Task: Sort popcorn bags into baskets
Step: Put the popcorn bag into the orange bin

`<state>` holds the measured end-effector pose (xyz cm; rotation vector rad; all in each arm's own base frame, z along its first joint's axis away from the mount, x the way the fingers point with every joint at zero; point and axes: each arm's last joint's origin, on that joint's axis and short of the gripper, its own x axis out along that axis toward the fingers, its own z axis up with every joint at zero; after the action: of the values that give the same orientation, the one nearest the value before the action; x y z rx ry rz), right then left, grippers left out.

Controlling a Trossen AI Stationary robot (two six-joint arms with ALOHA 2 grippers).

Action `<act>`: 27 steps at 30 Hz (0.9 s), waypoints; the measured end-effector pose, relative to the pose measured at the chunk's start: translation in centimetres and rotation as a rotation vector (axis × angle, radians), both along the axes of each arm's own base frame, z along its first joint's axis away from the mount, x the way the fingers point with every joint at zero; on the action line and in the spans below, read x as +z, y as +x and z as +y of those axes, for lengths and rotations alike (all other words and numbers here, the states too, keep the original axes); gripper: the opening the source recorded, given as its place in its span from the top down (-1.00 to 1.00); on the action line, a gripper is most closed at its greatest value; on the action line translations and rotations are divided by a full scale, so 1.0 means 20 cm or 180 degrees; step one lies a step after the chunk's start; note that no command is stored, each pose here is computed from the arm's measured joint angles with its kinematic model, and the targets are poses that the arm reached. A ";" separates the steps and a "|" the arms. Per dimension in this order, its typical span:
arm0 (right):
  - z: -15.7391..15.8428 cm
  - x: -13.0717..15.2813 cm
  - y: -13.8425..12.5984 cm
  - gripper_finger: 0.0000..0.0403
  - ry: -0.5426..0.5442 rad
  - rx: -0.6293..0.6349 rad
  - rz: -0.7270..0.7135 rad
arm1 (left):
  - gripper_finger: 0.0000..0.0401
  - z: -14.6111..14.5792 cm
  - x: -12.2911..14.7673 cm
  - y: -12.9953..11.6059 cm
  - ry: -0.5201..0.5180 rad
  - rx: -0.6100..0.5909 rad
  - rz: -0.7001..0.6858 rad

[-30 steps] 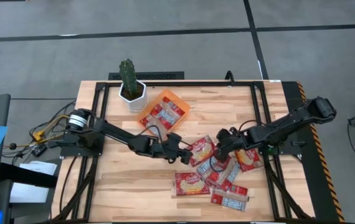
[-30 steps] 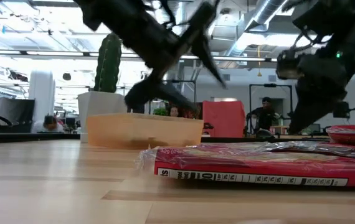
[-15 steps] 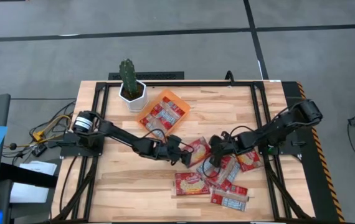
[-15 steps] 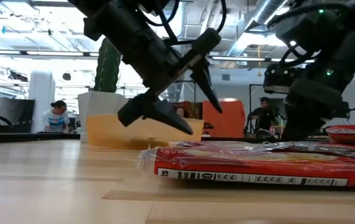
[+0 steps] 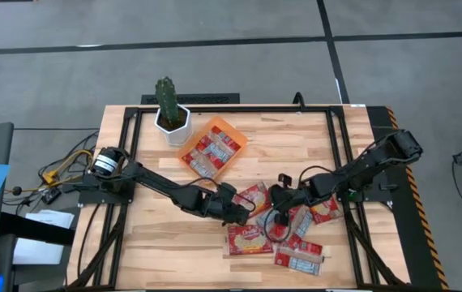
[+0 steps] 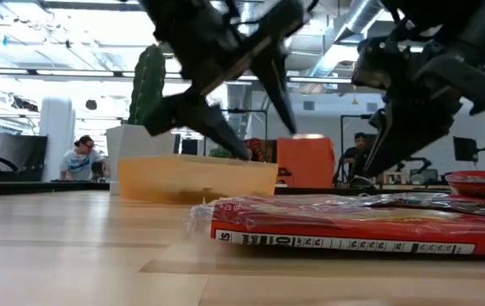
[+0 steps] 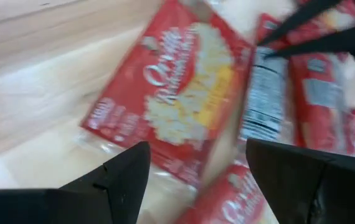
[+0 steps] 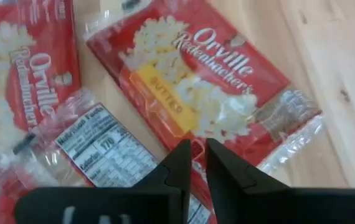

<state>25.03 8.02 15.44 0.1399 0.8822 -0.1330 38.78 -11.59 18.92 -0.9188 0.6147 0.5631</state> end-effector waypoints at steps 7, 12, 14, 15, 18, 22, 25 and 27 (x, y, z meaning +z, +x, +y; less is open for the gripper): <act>-0.02 0.00 0.02 0.64 0.0088 -0.0588 -0.0151 | -0.26 -0.07 0.14 0.00 0.0222 -0.0172 0.0256; -0.01 -0.07 0.05 0.64 0.0098 -0.0654 -0.0103 | -0.26 -0.12 0.21 -0.03 0.0352 -0.0175 0.0400; 0.00 -0.10 0.07 0.64 0.0107 -0.0648 -0.0111 | -0.26 -0.14 0.22 -0.04 0.0386 -0.0175 0.0439; 0.00 -0.12 0.08 0.64 0.0118 -0.0636 -0.0113 | -0.26 -0.15 0.22 -0.05 0.0376 -0.0159 0.0433; 0.02 -0.17 0.10 0.64 0.0149 -0.0534 -0.0098 | -0.26 -0.19 0.20 -0.08 0.0336 -0.0098 0.0478; 0.05 -0.20 0.15 0.64 0.0255 -0.0092 -0.0230 | -0.26 -0.23 0.18 -0.12 0.0305 0.0038 0.0593; 0.07 -0.21 0.18 0.64 0.0339 0.0341 -0.0303 | -0.26 -0.25 0.16 -0.17 0.0237 0.0431 0.0633; 0.08 -0.20 0.18 0.64 0.0308 0.0542 -0.0289 | -0.26 -0.25 0.16 -0.19 0.0259 0.0663 0.0602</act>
<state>28.72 9.56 11.38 0.1590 0.8063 0.0746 34.96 -16.68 22.14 -0.8637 0.6644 0.8633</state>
